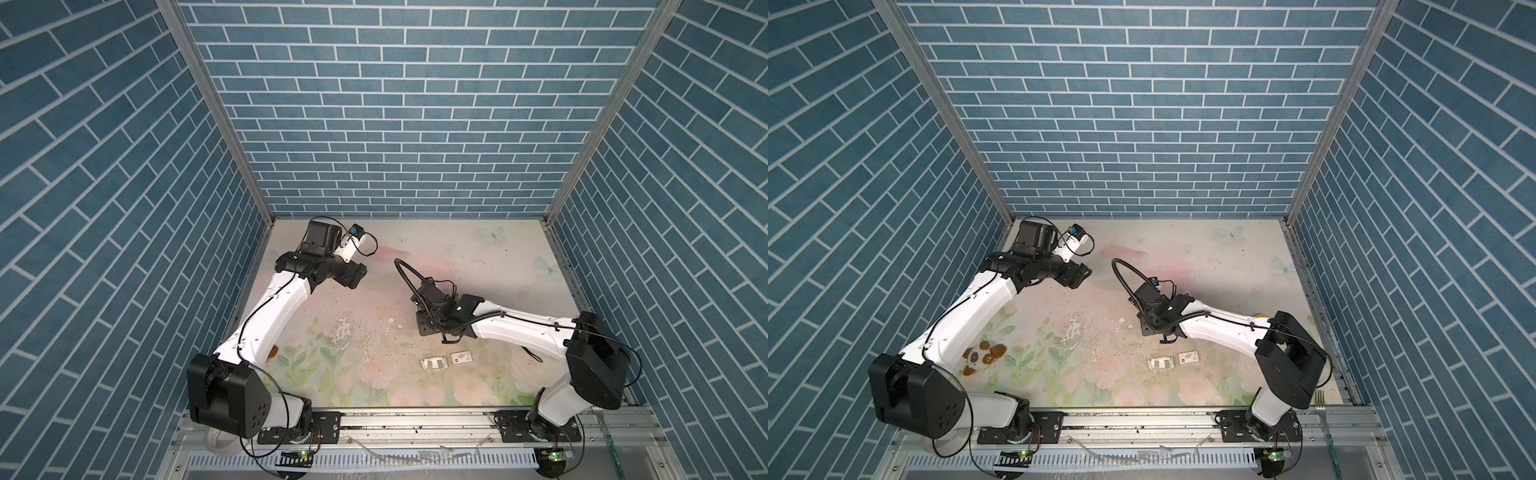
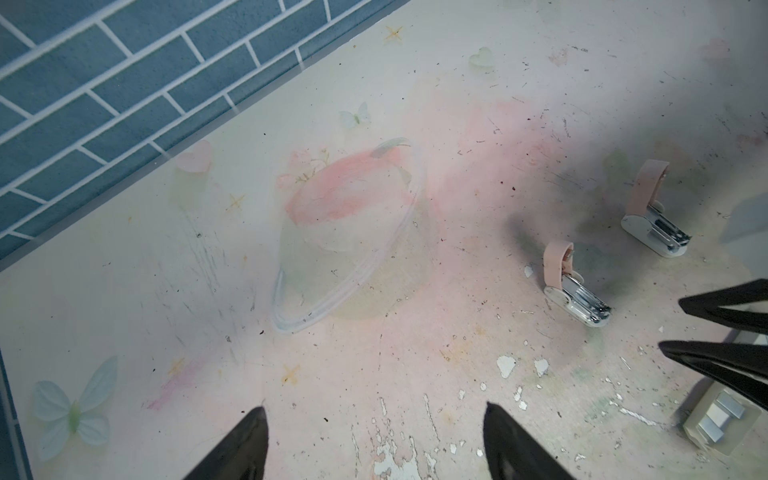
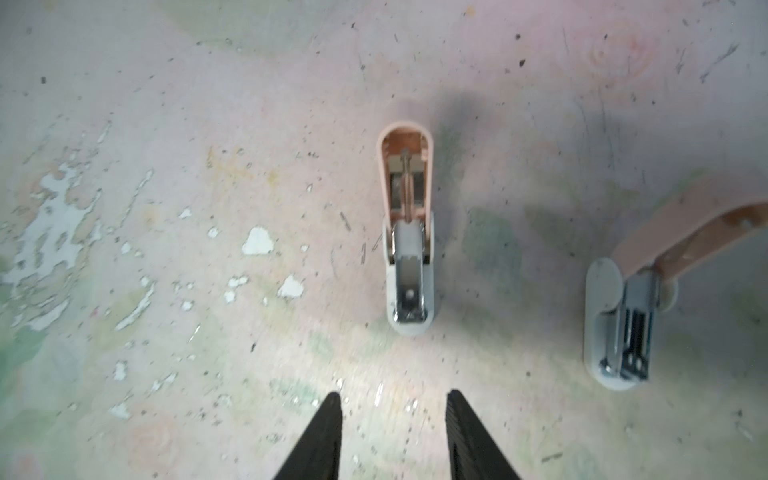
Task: Load the staples into the stapler
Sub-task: 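Open the right gripper and move it over the white staple tray, then lower the right gripper onto the staple strips in the white tray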
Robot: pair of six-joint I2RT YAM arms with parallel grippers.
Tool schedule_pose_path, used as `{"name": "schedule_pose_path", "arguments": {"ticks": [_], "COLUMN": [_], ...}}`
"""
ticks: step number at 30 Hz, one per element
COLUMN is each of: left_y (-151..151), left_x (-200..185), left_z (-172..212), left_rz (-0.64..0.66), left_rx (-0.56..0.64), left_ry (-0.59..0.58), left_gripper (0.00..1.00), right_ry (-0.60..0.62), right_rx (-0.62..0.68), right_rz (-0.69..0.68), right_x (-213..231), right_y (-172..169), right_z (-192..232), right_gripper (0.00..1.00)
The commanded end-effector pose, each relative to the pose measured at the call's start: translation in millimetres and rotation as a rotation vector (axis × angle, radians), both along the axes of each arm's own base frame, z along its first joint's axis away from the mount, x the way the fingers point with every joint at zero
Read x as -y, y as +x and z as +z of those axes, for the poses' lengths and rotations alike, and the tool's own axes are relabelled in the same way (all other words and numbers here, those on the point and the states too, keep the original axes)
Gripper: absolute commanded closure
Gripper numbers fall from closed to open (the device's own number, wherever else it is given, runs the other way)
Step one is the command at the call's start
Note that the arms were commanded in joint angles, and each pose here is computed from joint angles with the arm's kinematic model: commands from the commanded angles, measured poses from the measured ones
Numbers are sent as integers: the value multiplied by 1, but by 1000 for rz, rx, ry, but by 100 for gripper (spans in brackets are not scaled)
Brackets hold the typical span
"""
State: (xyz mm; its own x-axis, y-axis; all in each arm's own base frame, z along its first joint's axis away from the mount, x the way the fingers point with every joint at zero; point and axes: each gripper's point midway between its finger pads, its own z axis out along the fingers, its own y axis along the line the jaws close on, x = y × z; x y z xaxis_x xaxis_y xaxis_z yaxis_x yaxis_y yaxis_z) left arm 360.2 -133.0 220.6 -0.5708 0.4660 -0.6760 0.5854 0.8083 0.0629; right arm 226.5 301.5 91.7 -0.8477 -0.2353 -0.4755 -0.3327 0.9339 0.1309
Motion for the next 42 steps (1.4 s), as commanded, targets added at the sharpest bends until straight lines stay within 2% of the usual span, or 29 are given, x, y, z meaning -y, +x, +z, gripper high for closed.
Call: {"name": "schedule_pose_path", "arguments": {"ticks": [1,8,15,25,31,42], "left_y": [-5,-10,-14,-10,-10,-11], "left_x": [4,13,25,30,30,32], "left_z": [-11,-16,-23,-24,-27,-28], "left_rz": [-41,-93,-126,-129,-130,-132], "left_rx": [-30,-69,-132,-150,-165,-174], "left_ry": [-2,-30,-88,-115,-111,-122], "left_gripper": [18,18,18,19,19,19], "right_ry": [-2,20,-16,-33,8,-2], "right_rx": [-38,-80,-79,-72,-83,-113], "right_rz": [-94,-123,-161,-193,-202,-197], "right_x": [17,11,14,29,23,17], "right_y": [-25,-62,-77,-80,-81,-86], "right_z": [0,-8,-29,-44,-50,-59], "right_gripper": [60,65,67,72,75,76]}}
